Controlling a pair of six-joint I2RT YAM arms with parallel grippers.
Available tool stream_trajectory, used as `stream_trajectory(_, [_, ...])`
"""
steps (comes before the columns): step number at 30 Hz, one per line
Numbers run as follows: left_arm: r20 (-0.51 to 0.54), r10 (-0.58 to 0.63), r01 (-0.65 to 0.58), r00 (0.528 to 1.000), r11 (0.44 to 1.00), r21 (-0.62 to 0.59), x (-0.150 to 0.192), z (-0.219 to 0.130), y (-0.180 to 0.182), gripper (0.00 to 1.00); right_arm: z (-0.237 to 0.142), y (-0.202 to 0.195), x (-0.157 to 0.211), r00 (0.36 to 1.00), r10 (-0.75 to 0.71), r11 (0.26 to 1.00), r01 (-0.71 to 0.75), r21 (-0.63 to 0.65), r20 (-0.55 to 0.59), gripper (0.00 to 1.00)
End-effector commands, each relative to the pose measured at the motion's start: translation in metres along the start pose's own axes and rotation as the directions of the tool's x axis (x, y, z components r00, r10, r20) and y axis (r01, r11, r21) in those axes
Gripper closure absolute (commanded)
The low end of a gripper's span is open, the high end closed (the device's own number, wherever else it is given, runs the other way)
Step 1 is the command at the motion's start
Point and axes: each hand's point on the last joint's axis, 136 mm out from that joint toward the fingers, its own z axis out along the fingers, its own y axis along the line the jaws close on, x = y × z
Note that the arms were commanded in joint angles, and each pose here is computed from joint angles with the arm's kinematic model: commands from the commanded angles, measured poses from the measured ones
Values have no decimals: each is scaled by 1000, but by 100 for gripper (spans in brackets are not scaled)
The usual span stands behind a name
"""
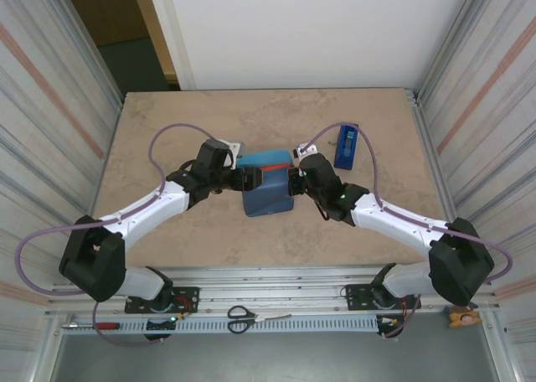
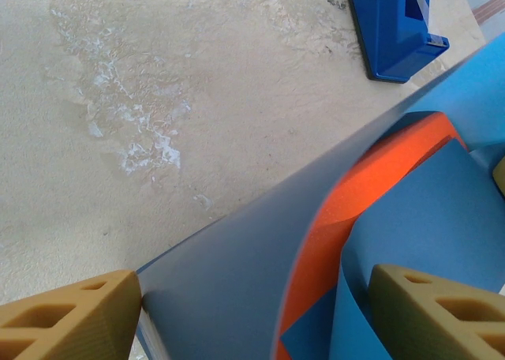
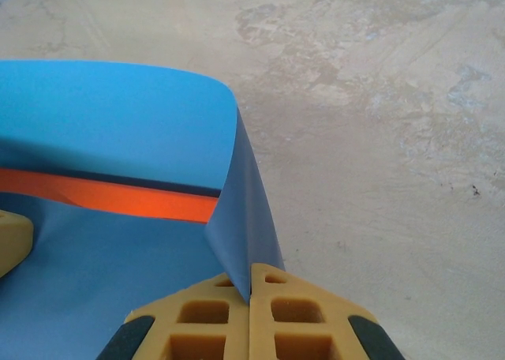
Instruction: Wrap the gift box in paper
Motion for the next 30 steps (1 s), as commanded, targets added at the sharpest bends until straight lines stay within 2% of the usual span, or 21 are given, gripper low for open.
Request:
stream_trajectory(1, [-79,-8,5,997,999,-35,24,1,8,24,0,2,-7,1000,-1,1000,1,4,6,100])
stream_trajectory(6, [-77,-8,6,997,999,-35,23,1,8,24,0,2,-9,1000,10,1000,-10,2,8,100])
stream_trajectory(9, [-78,-7,4,997,999,-34,24,1,8,24,-2,4,-12,1000,7,1000,-7,-5,11,92])
stream_trajectory(11, [-79,-7,5,997,999,-33,24,1,8,24,0,4,-15,1000,-1,1000,1,-3,7,82])
stream_trajectory(16, [-81,-6,3,997,999,-33,24,2,8,24,8,0,-21,1000,-3,1000,3,5,5,81])
stream_trajectory(18, [-82,-5,2,997,999,-35,24,2,9,24,11,-2,-23,1000,-4,1000,4,9,0,83])
stream_trajectory(19, [-83,-4,1,997,999,-36,25,2,9,24,11,-3,-24,1000,-3,1000,3,8,-2,91])
stream_trajectory(22, [-85,-4,1,996,999,-36,25,2,9,24,12,0,-27,1000,2,1000,-2,-12,0,100])
stream_trajectory(27, [-84,-4,1,996,999,-37,25,3,9,24,9,2,-32,1000,5,1000,-5,-16,14,100])
stream_trajectory(28, [-83,-5,2,997,999,-34,24,2,8,24,8,2,-34,1000,4,1000,-3,-16,16,96])
stream_trajectory(29, [-84,-5,2,996,999,-35,24,2,9,24,8,2,-35,1000,3,1000,-3,-11,18,86])
stream_trajectory(30, [-83,-5,3,997,999,-34,24,2,8,24,7,2,-36,1000,1,1000,-1,-9,21,84])
